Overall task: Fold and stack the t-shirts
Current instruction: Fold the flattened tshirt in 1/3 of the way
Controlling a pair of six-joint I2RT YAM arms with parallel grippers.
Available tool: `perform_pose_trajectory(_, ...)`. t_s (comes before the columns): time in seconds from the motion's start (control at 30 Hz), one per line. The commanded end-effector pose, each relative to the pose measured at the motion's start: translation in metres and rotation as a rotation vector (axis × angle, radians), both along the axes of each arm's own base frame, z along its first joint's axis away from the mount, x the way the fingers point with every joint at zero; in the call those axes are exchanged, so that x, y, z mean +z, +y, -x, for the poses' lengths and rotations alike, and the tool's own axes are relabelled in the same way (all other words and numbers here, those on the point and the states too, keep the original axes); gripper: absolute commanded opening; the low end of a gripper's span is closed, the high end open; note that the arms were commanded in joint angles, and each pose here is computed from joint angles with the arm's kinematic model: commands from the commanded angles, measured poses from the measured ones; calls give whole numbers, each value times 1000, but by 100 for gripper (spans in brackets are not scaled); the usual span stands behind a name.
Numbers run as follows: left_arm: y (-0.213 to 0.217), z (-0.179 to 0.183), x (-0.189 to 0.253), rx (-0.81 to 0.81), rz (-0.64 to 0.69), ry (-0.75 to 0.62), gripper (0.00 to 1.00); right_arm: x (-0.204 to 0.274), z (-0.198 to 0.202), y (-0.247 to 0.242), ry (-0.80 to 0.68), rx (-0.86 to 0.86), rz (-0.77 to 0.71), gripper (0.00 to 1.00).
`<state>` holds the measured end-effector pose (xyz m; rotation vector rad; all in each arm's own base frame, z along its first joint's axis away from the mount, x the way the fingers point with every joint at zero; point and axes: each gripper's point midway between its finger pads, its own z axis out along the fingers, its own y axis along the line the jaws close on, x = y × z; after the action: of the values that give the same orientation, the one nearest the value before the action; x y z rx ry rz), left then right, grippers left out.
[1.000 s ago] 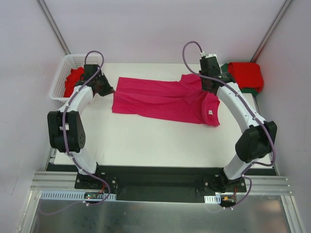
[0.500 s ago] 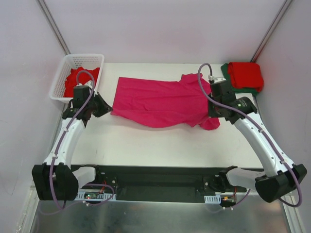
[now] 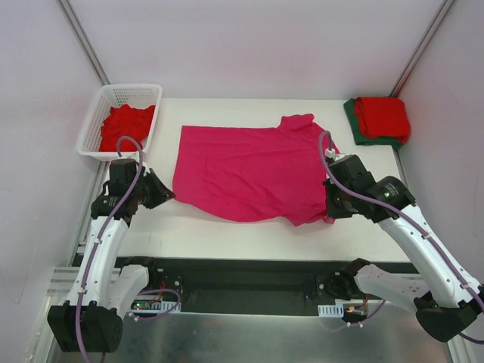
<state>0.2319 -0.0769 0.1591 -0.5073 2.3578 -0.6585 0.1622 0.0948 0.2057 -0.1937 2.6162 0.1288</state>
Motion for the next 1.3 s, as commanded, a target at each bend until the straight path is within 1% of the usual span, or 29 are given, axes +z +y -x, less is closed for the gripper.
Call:
perform_pose_trajectory(0.0,1,12,-5,7,2,32,0,-4,23,-6,74,-18,11,2)
perform_pose_trajectory(0.13,7,11,-4,30,-25,28,0,-4,27,-14,81,-31,46,1)
perform_pose_trajectory(0.33,18,3,-6,78,-70,45,0,0,14,-33,1,-116,125,1)
perform_pose_trajectory(0.47,29,-7,-8,128,-117,62,0,7,-8,-48,-81,-195,223,2)
perform_pose_trajectory(0.57,37,-19,-8,156,-151,60,0,5,-26,-47,-107,-211,276,1)
perform_pose_trajectory(0.7,41,-36,-10,171,-171,55,0,-6,-53,-29,-124,-190,269,1)
perform_pose_trajectory(0.77,44,-44,-13,182,-183,58,0,-11,-64,-25,-119,-187,292,1)
perform_pose_trajectory(0.87,47,-55,-16,187,-196,57,0,-12,-81,-25,-146,-194,336,1)
perform_pose_trajectory(0.93,48,-60,-22,186,-202,72,0,-8,-93,-24,-174,-192,340,1)
perform_pose_trajectory(1.2,47,-86,-32,179,-198,81,0,-5,-142,-11,-204,-167,326,1)
perform_pose_trajectory(1.23,47,-89,-36,177,-202,92,0,-9,-147,-9,-191,-158,336,2)
perform_pose_trajectory(1.27,47,-93,-34,176,-203,86,0,-4,-155,-8,-205,-148,335,1)
